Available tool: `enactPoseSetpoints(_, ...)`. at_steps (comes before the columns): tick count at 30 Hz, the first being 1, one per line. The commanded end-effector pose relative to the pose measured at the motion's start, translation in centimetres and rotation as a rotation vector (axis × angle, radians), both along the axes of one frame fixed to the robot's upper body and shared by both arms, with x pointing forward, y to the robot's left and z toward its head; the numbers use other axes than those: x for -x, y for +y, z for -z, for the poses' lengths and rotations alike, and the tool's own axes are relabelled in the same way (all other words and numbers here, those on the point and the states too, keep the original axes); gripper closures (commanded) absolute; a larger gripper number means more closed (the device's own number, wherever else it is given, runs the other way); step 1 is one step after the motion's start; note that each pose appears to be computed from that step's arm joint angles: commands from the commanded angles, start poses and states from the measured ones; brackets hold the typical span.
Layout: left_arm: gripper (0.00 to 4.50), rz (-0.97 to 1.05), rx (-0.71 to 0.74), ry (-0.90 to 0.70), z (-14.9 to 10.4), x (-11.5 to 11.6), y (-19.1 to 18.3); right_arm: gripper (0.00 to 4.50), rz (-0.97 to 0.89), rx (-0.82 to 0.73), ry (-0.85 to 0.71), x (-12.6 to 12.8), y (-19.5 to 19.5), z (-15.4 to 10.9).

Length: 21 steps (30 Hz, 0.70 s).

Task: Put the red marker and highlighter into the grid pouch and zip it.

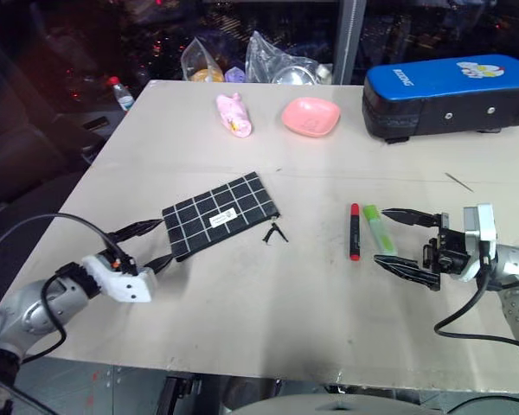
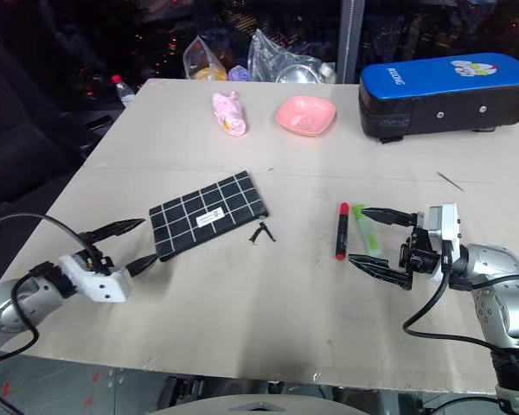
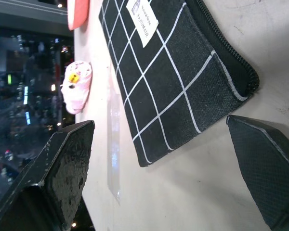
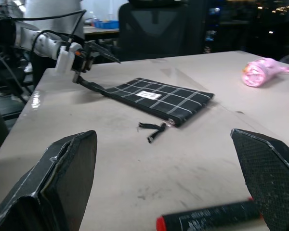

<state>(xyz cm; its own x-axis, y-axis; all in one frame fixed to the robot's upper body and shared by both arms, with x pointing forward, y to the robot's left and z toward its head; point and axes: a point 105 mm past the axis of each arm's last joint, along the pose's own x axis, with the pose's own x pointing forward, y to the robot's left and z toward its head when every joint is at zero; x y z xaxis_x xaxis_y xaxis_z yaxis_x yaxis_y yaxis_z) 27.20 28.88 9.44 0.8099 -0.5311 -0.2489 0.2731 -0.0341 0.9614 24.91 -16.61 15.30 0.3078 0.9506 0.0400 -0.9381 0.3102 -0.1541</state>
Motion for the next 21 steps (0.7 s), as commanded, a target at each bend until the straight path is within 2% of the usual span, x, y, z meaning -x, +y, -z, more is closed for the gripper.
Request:
enactPoseSetpoints(1,0.02,0.043,0.011,0.020,1.1,-1.0,-1.7,0.00,-0.006,0.002,-0.039,0.3,0.1,-1.0)
enactPoseSetpoints(9,0.02,0.180,0.102,-0.024,-0.3,-3.1,-5.7,0.00,0.022,0.006,-0.050,0.5,-0.1,-1.2)
enactPoseSetpoints(16,0.02,0.204,0.103,-0.014,-0.7,-3.5,-6.0,0.00,0.050,0.004,-0.057,0.7,-0.3,-1.2)
enactPoseSetpoints(21,0.02,0.250,0.134,-0.033,-0.9,-4.2,-8.1,0.00,0.058,-0.001,-0.064,0.6,-0.2,-1.1)
